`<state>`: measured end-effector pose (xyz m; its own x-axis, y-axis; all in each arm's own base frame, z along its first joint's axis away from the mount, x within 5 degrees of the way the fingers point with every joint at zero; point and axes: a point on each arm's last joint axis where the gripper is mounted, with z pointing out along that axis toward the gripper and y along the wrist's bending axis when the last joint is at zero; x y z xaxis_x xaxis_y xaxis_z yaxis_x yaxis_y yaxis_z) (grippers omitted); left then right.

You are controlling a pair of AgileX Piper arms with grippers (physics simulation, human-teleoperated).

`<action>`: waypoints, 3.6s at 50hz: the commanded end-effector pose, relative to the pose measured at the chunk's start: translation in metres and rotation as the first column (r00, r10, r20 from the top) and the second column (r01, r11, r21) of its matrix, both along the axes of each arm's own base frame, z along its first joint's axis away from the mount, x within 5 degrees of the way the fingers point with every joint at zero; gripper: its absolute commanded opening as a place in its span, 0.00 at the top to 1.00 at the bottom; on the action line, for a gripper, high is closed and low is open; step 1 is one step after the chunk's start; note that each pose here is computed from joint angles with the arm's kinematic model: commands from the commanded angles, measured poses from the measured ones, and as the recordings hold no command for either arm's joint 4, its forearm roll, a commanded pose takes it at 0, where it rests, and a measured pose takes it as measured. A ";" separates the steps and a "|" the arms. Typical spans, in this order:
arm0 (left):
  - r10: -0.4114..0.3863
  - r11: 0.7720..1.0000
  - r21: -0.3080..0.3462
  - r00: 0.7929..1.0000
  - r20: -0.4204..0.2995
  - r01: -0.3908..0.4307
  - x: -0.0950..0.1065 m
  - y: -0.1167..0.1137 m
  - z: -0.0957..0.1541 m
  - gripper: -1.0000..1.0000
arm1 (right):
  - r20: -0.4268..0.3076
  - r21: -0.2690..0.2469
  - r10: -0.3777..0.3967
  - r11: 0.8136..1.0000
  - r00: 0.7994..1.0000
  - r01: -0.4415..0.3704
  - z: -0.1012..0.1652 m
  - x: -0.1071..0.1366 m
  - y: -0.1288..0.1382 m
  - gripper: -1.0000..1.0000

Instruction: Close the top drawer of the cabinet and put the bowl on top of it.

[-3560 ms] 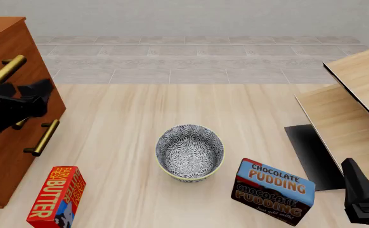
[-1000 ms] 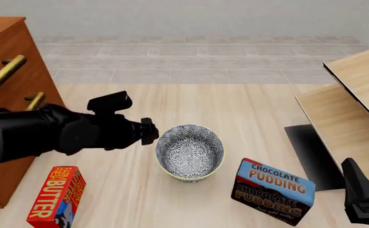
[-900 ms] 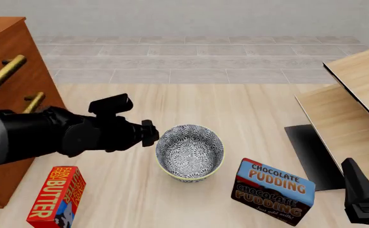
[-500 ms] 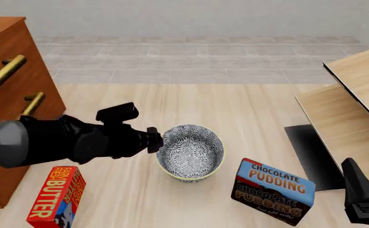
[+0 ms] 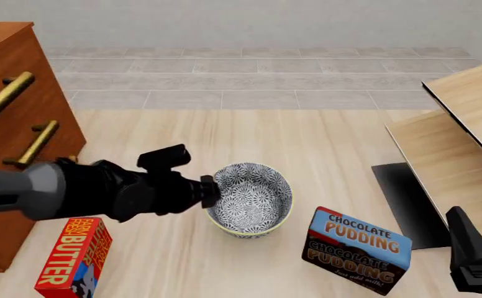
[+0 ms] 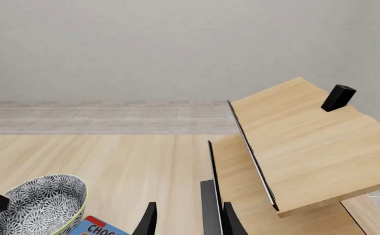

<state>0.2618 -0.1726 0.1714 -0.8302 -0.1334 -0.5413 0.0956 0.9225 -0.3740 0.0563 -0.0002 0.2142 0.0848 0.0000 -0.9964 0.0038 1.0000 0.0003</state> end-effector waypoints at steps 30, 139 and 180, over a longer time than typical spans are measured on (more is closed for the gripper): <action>-0.011 1.000 -0.016 0.999 -0.038 0.010 0.000 -0.020 -0.032 0.00 | 0.001 0.000 0.001 1.000 1.000 -0.001 0.000 0.000 0.000 0.00; 0.105 0.991 -0.104 0.983 0.152 -0.090 -0.041 0.056 0.117 1.00 | 0.000 0.000 0.001 1.000 1.000 -0.001 0.000 0.000 0.000 0.00; 0.239 0.970 -0.096 0.936 0.259 -0.222 -0.073 0.115 0.202 1.00 | 0.000 0.000 0.001 1.000 1.000 -0.001 0.000 0.000 0.000 0.00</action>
